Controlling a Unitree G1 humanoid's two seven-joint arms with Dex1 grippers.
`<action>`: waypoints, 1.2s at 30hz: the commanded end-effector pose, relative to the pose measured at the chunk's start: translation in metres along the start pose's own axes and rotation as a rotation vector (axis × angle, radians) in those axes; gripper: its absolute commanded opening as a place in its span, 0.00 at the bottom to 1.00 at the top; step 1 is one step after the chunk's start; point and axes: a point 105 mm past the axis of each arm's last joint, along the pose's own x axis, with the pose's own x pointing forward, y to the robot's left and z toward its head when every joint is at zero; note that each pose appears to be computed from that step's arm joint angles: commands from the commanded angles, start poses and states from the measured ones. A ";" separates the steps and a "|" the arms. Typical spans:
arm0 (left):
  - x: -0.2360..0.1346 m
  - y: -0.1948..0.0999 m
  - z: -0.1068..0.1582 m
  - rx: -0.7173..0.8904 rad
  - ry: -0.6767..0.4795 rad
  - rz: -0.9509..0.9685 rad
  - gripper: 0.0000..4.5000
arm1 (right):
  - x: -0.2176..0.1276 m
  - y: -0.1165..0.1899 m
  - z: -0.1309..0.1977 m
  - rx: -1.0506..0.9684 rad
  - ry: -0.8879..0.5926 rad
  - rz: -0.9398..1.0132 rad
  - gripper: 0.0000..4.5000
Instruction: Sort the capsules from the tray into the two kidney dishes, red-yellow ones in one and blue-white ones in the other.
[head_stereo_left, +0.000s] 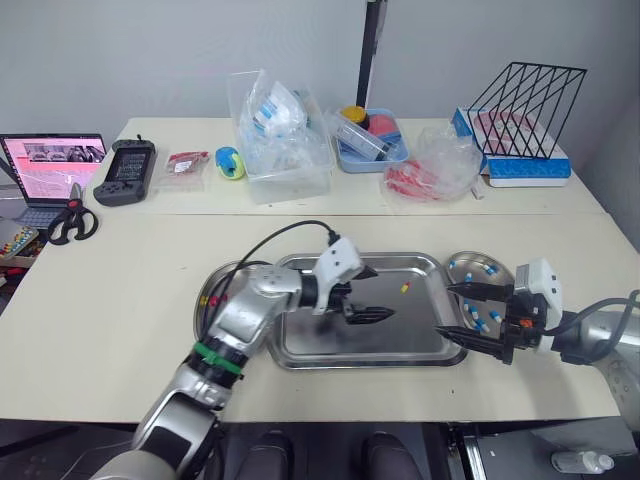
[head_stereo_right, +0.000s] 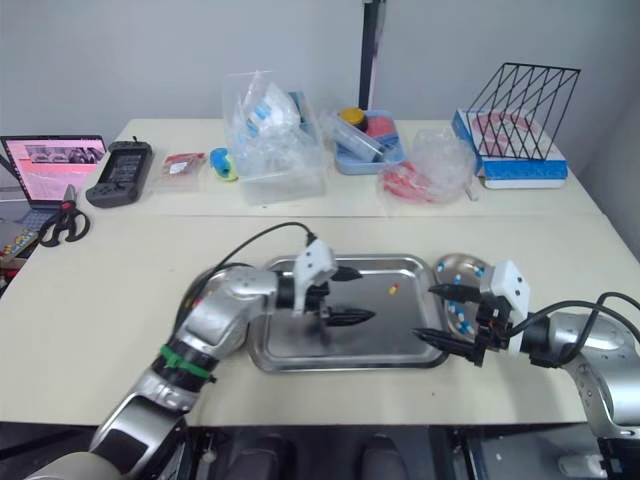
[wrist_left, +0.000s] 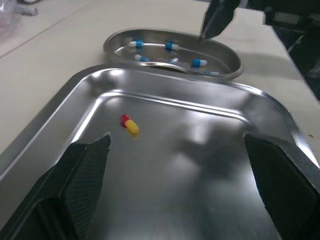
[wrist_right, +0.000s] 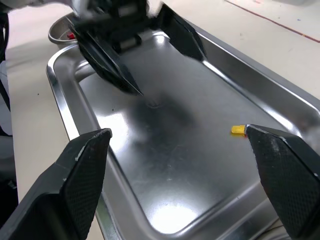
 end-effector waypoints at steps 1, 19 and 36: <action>0.018 0.009 0.006 0.029 0.044 0.070 0.99 | -0.001 0.000 0.006 -0.035 -0.016 -0.013 1.00; 0.071 0.010 -0.020 -0.013 0.161 0.112 0.66 | -0.008 -0.002 0.006 -0.038 -0.016 -0.057 1.00; 0.058 0.016 0.011 -0.040 -0.007 0.031 0.01 | -0.008 -0.006 0.003 -0.032 -0.006 -0.075 1.00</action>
